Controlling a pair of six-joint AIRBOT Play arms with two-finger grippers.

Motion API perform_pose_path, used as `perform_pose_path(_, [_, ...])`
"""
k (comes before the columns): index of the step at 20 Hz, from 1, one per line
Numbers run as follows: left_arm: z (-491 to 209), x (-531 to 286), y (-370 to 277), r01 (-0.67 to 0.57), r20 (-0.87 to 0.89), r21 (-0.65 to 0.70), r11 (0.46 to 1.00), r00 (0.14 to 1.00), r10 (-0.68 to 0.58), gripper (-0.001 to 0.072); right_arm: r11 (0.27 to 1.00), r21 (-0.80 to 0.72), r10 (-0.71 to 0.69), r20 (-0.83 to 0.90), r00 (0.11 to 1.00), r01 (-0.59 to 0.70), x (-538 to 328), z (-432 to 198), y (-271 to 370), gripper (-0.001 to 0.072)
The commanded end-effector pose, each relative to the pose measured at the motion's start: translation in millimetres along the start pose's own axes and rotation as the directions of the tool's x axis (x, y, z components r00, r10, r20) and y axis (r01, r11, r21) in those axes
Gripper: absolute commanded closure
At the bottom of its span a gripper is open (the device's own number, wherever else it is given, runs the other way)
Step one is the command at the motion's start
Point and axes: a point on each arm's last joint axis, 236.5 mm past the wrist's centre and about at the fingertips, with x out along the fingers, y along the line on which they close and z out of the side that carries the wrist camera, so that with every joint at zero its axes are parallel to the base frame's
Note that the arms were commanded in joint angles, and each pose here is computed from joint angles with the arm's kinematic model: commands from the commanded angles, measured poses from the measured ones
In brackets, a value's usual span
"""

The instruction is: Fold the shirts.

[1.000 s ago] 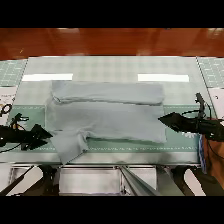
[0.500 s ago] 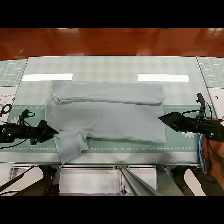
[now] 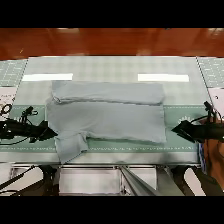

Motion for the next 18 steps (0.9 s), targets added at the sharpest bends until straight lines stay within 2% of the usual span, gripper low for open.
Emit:
perform_pose_path(1, [-2.6, -1.4, -5.5, 0.019, -0.016, -0.005, 1.0, 1.0, -0.019, 0.0686, 0.998, 0.06, -0.014, -0.109, 0.994, 0.02, 13.5, -32.7, -14.1, 0.0298])
perform_pose_path(12, [0.9, -1.2, -4.4, 0.012, -0.001, -0.003, 1.0, 1.0, -0.012, 0.0686, 0.995, 0.082, 0.078, -0.179, 0.981, -0.064, 67.5, -24.0, 14.4, 0.0298])
perform_pose_path(15, [1.2, -1.3, -4.3, 0.012, 0.0, -0.003, 1.0, 1.0, -0.012, 0.0686, 0.98, 0.092, 0.187, -0.159, 0.969, -0.174, 81.9, -15.7, 45.4, 0.0317])
perform_pose_path(16, [1.8, -1.2, -4.1, 0.011, 0.002, -0.003, 1.0, 1.0, -0.011, 0.0686, 0.976, 0.083, 0.211, -0.158, 0.965, -0.2, 83.6, -15.1, 52.0, 0.0352])
perform_pose_path(17, [3.0, -1.3, -5.1, 0.015, 0.007, -0.004, 1.0, 1.0, -0.015, 0.0686, 0.972, 0.052, 0.235, -0.164, 0.958, -0.229, 83.9, -16.0, 57.6, 0.0573])
perform_pose_path(18, [4.3, -1.5, -6.3, 0.02, 0.013, -0.002, 1.0, 1.0, -0.02, 0.0686, 0.966, 0.005, 0.254, -0.171, 0.952, -0.257, 82.4, -17.6, 62.2, 0.069])
